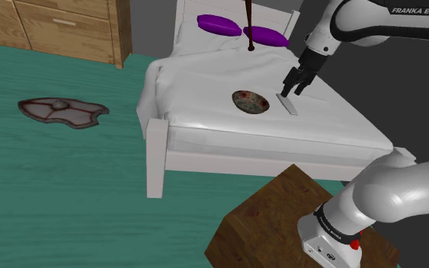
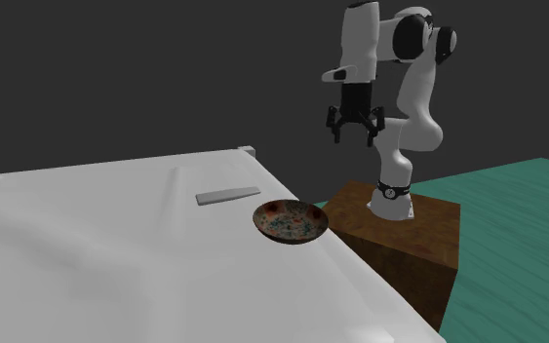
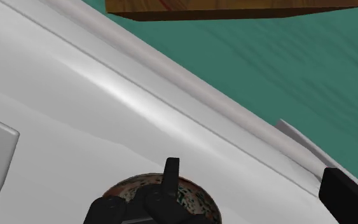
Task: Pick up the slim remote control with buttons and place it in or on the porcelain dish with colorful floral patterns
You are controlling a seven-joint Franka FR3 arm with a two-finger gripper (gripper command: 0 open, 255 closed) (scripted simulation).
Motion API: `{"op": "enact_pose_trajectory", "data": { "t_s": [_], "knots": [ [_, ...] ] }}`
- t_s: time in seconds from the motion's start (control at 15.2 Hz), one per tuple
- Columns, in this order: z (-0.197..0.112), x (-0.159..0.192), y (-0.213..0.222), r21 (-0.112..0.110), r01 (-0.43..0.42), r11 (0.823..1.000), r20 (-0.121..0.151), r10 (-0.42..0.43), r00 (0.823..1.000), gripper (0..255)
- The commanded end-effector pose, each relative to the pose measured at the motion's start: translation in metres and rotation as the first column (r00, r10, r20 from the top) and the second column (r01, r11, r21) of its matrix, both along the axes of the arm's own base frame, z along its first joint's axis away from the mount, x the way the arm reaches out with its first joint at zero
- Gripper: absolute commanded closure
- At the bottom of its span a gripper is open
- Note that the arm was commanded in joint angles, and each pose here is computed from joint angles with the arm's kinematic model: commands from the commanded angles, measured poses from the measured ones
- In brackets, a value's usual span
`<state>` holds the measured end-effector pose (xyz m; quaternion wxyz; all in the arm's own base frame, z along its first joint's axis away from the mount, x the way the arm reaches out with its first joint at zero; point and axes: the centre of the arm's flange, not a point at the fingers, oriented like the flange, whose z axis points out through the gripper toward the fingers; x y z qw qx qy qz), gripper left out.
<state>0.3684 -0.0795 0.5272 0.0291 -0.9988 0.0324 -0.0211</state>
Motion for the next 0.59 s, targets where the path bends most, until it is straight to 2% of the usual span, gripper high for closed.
{"op": "enact_pose_trajectory", "data": {
  "t_s": [0.0, 0.53],
  "knots": [
    [-0.012, 0.013, -0.022, -0.004, 0.035, 0.999, -0.003, -0.035, 0.999, 0],
    [-0.053, 0.061, -0.104, -0.014, 0.17, 0.985, -0.014, -0.171, 0.985, 0]
  ]
}}
